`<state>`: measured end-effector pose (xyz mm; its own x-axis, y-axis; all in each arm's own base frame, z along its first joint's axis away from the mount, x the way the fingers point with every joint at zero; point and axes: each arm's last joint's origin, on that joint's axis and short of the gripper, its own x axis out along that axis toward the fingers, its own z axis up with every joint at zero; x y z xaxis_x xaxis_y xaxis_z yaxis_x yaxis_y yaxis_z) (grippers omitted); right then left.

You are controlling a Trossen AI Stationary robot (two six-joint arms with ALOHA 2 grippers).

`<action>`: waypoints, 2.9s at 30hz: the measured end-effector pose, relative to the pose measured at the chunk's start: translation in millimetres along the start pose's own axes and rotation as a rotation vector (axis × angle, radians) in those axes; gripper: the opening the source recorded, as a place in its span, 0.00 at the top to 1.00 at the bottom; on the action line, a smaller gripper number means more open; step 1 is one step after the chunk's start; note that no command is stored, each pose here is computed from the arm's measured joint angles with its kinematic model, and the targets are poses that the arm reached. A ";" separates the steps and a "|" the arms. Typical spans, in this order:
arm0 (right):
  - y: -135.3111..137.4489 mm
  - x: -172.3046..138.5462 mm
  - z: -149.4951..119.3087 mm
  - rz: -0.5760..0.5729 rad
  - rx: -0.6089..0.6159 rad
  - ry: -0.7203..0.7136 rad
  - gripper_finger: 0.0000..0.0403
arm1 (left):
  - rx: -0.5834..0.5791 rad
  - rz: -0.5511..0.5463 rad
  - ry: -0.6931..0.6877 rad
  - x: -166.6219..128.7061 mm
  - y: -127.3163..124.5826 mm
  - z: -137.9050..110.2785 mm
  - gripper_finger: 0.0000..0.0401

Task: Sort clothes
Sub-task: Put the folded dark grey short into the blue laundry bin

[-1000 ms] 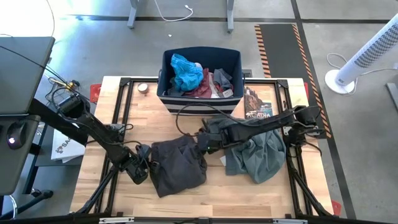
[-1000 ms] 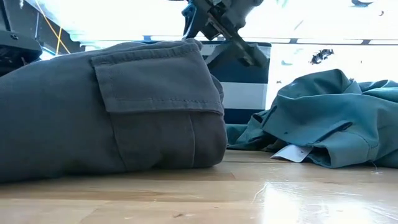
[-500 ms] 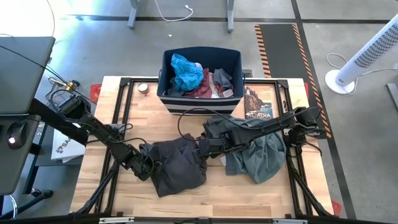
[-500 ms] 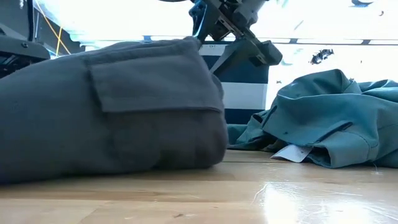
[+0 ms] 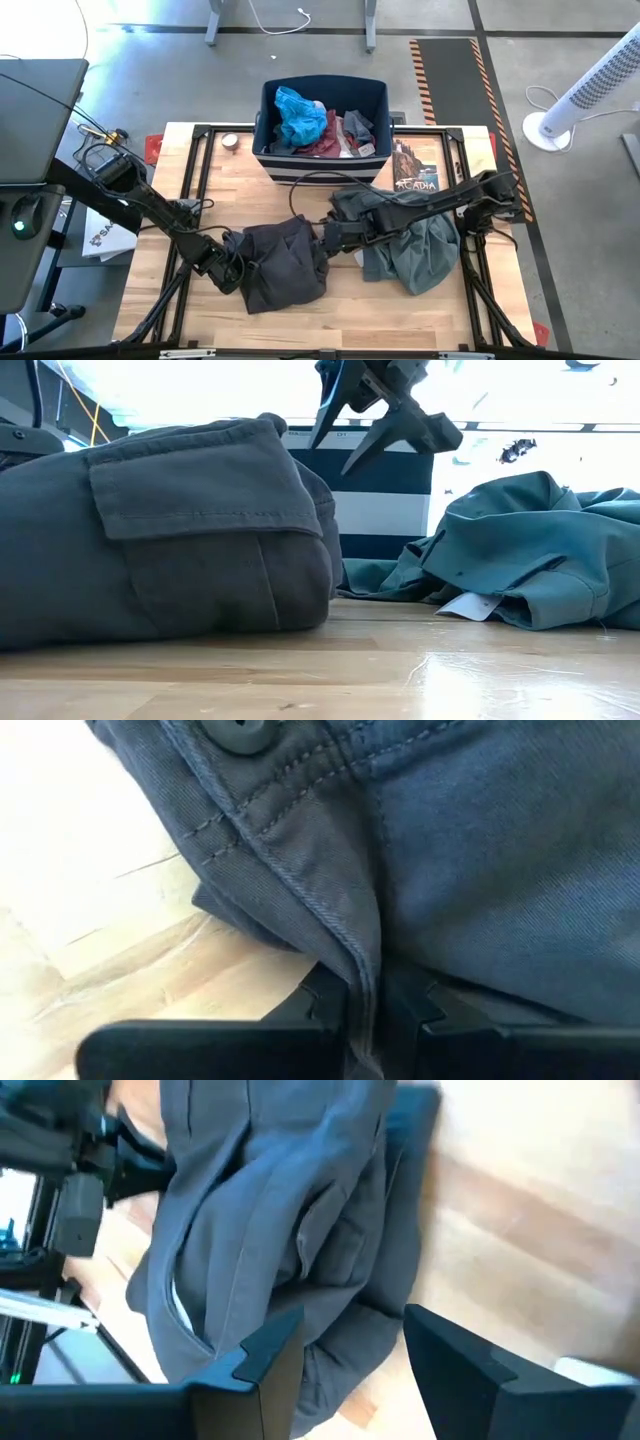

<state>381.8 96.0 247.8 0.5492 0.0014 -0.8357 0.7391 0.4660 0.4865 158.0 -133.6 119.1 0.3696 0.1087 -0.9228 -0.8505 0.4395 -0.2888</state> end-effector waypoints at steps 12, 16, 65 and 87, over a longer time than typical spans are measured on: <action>-3.0 -64.3 12.4 0.029 0.016 -0.224 0.58 | 0.035 -0.182 -0.060 -28.4 -37.9 4.7 0.96; -4.4 -83.5 16.3 0.055 0.018 -0.285 0.58 | 0.045 -0.248 -0.075 -43.5 -48.2 8.2 0.96; -58.2 -263.8 27.6 0.373 -0.048 -0.603 0.58 | -0.196 -1.365 -0.963 -291.1 -90.0 180.5 0.96; -71.8 -285.1 27.6 0.396 -0.130 -0.638 0.58 | -0.059 -1.086 -0.780 -240.9 -78.3 391.6 0.96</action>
<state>183.0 37.8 458.2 0.9121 -0.3030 -0.2764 0.4095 0.6378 0.6523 282.1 154.9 463.9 0.9631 0.2168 0.1597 0.0009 0.5905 -0.8070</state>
